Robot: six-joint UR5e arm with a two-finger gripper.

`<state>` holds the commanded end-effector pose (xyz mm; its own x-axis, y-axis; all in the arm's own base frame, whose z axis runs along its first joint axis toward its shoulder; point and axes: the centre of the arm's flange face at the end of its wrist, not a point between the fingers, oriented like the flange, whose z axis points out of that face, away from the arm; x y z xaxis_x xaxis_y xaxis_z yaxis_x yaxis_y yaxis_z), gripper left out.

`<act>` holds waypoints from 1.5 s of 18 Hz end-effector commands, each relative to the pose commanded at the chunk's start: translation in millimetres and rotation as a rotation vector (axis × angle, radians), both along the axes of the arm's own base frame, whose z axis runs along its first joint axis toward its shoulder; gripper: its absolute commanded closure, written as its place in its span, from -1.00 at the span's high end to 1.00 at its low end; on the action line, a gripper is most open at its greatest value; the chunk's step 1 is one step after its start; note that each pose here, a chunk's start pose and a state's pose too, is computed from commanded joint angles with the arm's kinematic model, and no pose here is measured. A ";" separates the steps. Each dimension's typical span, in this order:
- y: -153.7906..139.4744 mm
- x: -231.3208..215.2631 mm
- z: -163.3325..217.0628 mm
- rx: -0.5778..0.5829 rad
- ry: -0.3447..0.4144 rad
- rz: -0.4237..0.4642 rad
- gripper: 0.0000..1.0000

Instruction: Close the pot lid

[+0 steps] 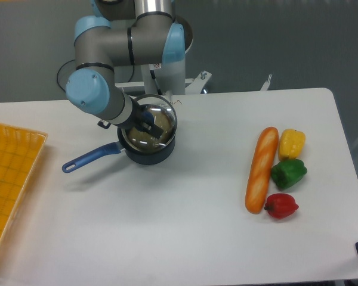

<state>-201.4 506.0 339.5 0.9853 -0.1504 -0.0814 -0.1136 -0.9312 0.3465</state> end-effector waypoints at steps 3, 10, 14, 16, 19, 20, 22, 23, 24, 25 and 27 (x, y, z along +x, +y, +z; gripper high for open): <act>1.3 -14.1 14.7 0.036 0.006 0.020 1.00; 7.0 -71.3 54.7 0.261 0.050 0.112 1.00; -2.9 -100.2 59.2 0.257 0.051 0.093 1.00; -15.4 -120.3 59.1 0.244 0.025 0.018 1.00; -31.0 -144.3 58.7 0.260 0.002 0.030 1.00; -34.9 -152.6 54.3 0.259 -0.005 0.045 1.00; -31.8 -168.5 44.1 0.253 -0.011 0.052 1.00; -27.2 -174.4 39.6 0.254 -0.018 0.055 1.00; -25.9 -180.1 38.2 0.261 -0.023 0.060 1.00; -26.6 -189.2 34.9 0.267 -0.032 0.072 1.00; -23.7 -201.0 35.0 0.271 -0.035 0.052 1.00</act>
<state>-402.4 482.4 374.6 0.9940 -0.0768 -0.0778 -0.0705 -0.9943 0.0802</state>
